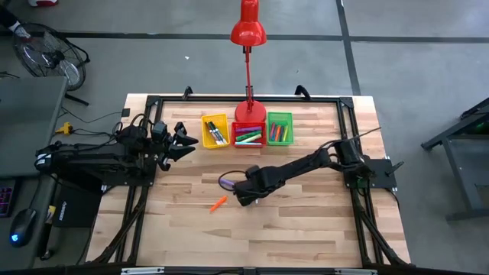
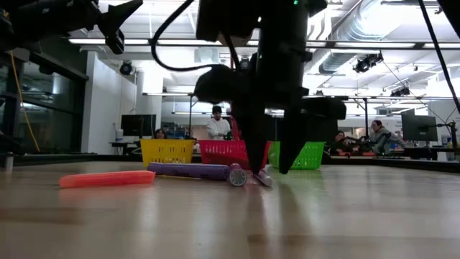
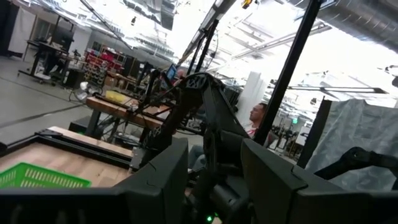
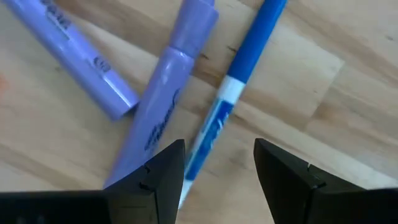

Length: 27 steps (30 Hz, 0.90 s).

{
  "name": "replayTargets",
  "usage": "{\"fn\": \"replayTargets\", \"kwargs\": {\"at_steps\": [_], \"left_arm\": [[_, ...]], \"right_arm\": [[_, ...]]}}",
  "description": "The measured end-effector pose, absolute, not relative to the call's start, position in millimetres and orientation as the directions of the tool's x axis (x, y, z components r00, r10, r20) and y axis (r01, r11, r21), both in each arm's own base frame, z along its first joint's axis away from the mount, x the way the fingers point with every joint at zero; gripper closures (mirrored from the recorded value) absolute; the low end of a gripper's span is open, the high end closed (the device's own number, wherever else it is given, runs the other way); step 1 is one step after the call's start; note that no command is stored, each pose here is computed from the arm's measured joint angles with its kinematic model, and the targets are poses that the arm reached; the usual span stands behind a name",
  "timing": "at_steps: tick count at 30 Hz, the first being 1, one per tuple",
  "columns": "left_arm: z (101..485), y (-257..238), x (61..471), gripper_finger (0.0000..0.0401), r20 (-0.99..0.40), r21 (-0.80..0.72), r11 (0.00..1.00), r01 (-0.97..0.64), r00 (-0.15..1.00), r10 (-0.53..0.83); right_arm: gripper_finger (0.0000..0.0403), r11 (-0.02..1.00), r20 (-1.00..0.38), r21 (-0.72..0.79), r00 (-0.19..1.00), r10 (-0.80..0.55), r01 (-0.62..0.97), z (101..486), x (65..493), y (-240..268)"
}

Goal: Pick & Place Markers
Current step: Put the blue marker pen into the yellow bin

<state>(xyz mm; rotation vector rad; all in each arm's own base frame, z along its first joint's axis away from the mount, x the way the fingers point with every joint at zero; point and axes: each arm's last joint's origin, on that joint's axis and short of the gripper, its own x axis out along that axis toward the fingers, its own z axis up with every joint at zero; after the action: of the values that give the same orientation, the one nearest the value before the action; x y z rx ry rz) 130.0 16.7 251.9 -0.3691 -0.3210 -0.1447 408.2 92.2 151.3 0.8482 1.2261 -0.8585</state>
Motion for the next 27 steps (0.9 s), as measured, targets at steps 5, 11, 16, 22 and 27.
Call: {"fn": "replayTargets", "kwargs": {"at_steps": [5, 11, 16, 22, 27], "left_arm": [[251.9, 16.7, 130.0, 0.0254, 0.333, -0.333, 0.922, 0.198, 0.939, -0.081], [251.9, 16.7, 130.0, 0.0254, 0.333, -0.336, 0.921, 0.198, 0.939, -0.081], [251.9, 16.7, 130.0, 0.0254, 0.333, -0.336, 0.921, 0.197, 0.939, -0.080], [251.2, 16.8, 130.2, 0.0254, 0.326, -0.346, 0.918, 0.197, 0.942, -0.079], [250.6, 16.7, 130.4, 0.0254, 0.320, -0.361, 0.910, 0.203, 0.944, -0.084]], "right_arm": [[0.0222, 0.441, -0.988, 0.099, 0.140, -0.061, 0.892, 141.8, 413.0, 94.5], [0.0222, 0.447, -0.992, 0.079, 0.115, -0.055, 0.891, 137.7, 411.3, 99.8], [0.0236, 0.447, -0.992, 0.091, 0.120, -0.036, 0.890, 137.1, 412.3, 99.4], [0.0279, 0.447, -0.993, 0.087, 0.116, -0.038, 0.890, 136.1, 412.0, 99.3], [0.0314, 0.463, -0.994, 0.059, 0.093, -0.050, 0.884, 135.6, 409.7, 98.7]]}}
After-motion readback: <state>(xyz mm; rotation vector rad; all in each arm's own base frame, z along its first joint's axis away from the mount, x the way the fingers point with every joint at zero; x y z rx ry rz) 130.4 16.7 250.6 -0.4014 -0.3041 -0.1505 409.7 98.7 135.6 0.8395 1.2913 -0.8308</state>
